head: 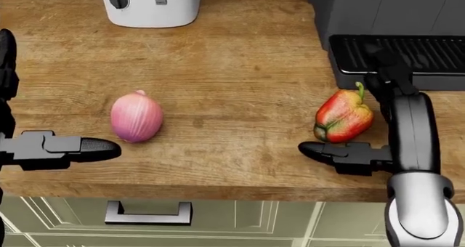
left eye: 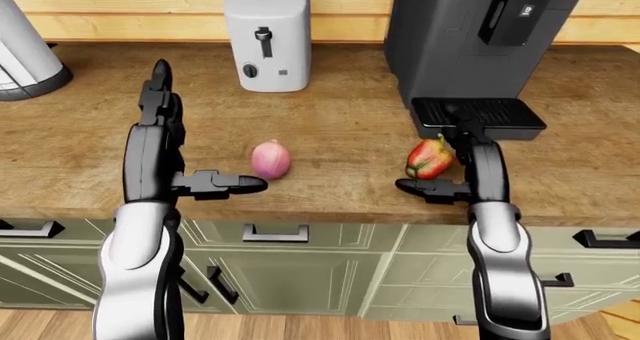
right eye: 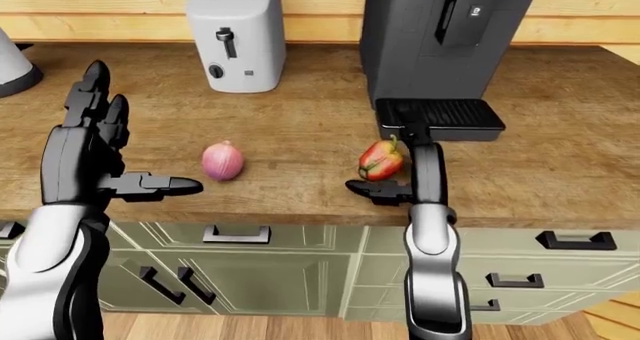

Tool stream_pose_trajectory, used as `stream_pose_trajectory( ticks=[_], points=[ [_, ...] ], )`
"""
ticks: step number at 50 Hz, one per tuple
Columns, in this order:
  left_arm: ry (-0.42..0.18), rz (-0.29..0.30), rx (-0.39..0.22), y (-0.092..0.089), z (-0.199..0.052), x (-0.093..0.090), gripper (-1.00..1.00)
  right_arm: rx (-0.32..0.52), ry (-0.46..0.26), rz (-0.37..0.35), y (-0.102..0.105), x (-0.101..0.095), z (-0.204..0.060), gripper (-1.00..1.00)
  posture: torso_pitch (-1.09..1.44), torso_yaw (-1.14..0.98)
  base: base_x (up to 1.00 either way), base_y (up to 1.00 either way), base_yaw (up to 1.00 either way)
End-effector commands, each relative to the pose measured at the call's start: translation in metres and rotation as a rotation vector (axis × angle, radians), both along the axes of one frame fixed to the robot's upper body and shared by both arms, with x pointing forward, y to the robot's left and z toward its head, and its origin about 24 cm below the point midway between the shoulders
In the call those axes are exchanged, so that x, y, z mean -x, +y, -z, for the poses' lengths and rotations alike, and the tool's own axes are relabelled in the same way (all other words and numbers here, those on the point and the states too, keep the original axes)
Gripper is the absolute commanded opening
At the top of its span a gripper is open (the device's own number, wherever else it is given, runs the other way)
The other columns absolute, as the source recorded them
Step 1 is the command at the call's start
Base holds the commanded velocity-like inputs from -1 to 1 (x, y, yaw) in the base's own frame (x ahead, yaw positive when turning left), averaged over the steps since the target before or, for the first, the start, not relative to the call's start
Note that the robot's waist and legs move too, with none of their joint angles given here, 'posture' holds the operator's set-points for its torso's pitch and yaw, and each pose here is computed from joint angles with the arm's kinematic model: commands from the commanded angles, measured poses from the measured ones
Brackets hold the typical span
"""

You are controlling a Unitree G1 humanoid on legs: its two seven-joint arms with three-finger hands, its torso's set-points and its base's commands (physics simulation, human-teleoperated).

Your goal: Place the avocado, onion, tomato and bell pepper on the cutting board.

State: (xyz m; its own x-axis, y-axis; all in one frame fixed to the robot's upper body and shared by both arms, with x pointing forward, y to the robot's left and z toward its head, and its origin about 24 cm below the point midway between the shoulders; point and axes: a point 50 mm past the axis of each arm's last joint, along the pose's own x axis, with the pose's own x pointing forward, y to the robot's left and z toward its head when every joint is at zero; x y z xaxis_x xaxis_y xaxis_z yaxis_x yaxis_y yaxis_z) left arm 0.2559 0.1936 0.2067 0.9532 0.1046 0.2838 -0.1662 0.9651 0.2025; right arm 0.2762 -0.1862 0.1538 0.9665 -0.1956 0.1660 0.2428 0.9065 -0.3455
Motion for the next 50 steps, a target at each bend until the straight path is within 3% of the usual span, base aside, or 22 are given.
stream_pose_trajectory(
  ticks=[1,28,31,33,36,41,42,48,50],
  points=[
    [-0.078,0.004,-0.018,-0.001,-0.014,0.004,1.0,0.02,-0.087,-0.008,0.001,0.002,-0.017,0.58,0.0,0.0,0.0,0.0,0.0],
    [-0.073,-0.004,-0.021,0.0,-0.008,0.005,1.0,0.022,-0.061,-0.033,0.007,0.003,-0.008,0.11,0.0,0.0,0.0,0.0,0.0],
    [-0.073,-0.004,-0.019,0.001,-0.007,0.006,1.0,0.022,-0.059,-0.037,0.008,0.003,-0.008,-0.02,0.0,0.0,0.0,0.0,0.0],
    [-0.073,-0.004,-0.022,0.001,-0.007,0.005,1.0,0.025,-0.061,-0.042,0.008,0.003,-0.009,-0.29,0.0,0.0,0.0,0.0,0.0],
    [-0.073,-0.004,-0.022,0.001,-0.007,0.005,1.0,0.024,-0.064,-0.045,0.009,0.004,-0.01,-0.47,0.0,0.0,0.0,0.0,0.0],
    [-0.074,-0.002,-0.02,0.001,-0.008,0.005,1.0,0.042,-0.094,-0.057,0.01,0.005,-0.02,-0.57,0.0,0.0,0.0,0.0,0.0],
    [-0.074,-0.002,-0.021,0.0,-0.008,0.005,1.0,0.039,-0.097,-0.058,0.01,0.005,-0.021,-0.74,0.0,0.0,0.0,0.0,0.0],
    [-0.074,0.004,-0.022,-0.001,-0.009,0.005,1.0,0.038,-0.127,-0.077,0.013,0.007,-0.035,-0.73,0.0,0.0,0.0,0.0,0.0],
    [-0.074,0.008,-0.021,-0.002,-0.009,0.004,1.0,0.029,-0.137,-0.084,0.015,0.009,-0.039,-0.98,0.0,0.0,0.0,0.0,0.0]
  ],
)
